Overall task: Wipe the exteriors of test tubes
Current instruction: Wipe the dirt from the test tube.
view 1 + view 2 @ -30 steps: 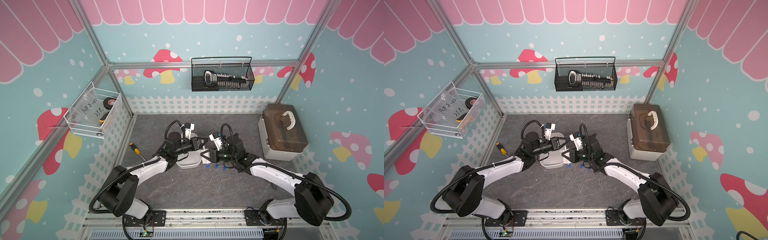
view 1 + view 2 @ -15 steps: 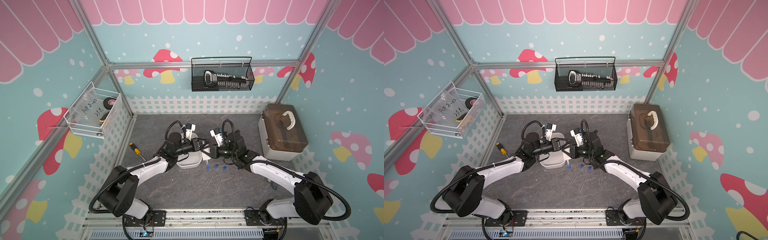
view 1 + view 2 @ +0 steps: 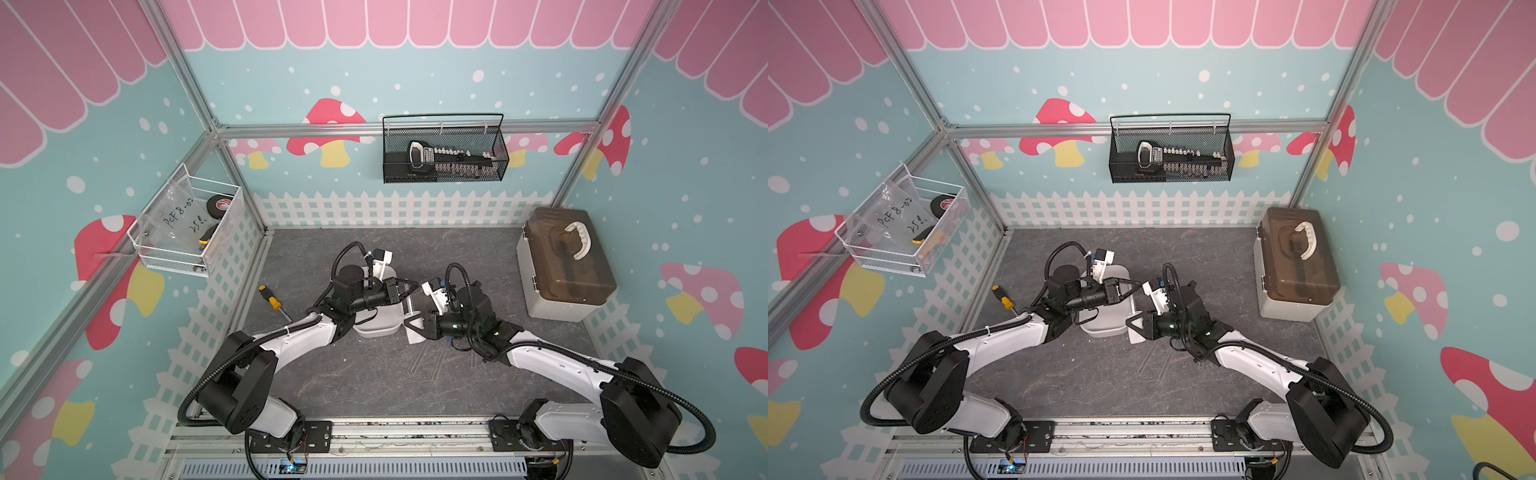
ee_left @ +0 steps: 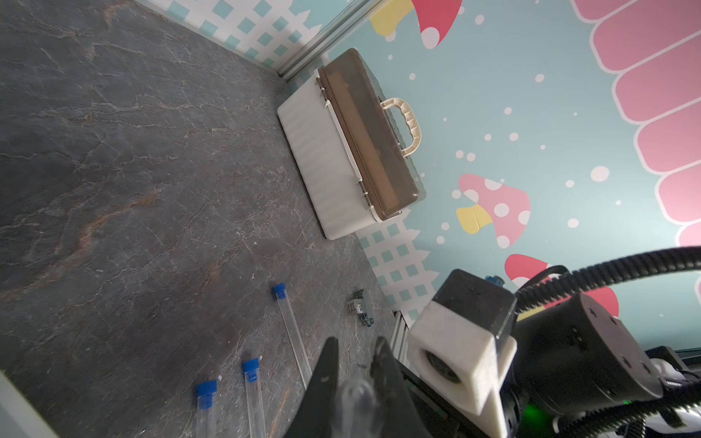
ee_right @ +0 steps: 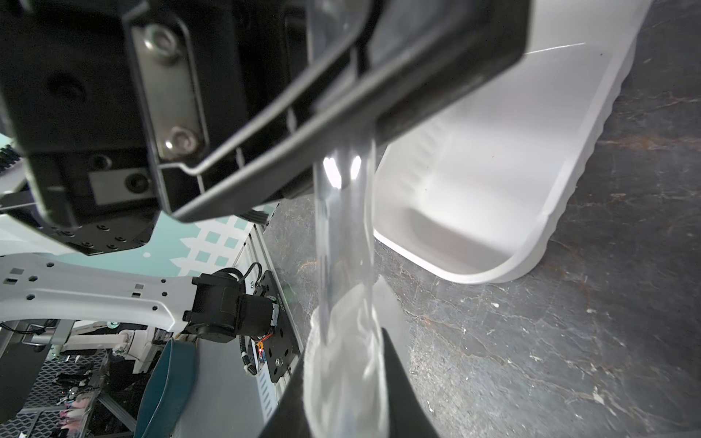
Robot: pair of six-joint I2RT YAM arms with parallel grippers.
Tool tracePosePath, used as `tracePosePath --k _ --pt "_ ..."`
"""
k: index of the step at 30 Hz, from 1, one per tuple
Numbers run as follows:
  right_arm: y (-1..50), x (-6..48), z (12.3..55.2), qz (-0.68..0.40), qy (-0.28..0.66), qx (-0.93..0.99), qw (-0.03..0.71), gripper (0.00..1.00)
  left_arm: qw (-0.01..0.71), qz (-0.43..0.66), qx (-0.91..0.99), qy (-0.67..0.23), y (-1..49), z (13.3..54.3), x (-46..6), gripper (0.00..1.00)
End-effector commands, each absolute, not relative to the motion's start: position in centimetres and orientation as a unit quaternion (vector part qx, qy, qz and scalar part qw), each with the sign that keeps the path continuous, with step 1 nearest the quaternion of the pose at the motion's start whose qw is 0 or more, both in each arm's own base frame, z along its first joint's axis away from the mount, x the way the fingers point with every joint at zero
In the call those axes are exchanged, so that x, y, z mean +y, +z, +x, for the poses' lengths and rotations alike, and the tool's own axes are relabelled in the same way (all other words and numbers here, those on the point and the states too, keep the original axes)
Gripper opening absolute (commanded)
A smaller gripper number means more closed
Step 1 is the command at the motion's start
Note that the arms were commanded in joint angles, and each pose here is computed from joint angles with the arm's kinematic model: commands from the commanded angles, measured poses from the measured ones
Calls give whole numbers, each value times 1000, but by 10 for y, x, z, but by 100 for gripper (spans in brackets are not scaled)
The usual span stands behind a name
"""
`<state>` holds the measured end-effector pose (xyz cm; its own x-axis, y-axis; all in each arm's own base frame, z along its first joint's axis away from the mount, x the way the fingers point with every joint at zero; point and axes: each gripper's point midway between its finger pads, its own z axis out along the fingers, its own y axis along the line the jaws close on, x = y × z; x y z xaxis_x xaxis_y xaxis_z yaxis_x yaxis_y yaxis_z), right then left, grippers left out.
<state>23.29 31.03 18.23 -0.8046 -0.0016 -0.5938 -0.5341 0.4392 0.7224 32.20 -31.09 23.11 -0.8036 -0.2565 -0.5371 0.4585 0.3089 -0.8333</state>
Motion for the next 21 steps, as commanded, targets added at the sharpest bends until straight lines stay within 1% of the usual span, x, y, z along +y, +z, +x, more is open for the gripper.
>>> tracePosePath --k 1,14,17,21 --pt "183 313 226 -171 508 803 261 20 340 68 738 -579 248 333 -304 6" --pt "238 330 285 -200 517 768 320 20 335 67 745 -573 242 323 -299 6" --pt "246 330 288 -204 519 763 325 20 335 68 745 -573 243 324 -300 6" --pt "242 330 287 -203 518 767 318 20 336 69 743 -575 244 325 -301 6"
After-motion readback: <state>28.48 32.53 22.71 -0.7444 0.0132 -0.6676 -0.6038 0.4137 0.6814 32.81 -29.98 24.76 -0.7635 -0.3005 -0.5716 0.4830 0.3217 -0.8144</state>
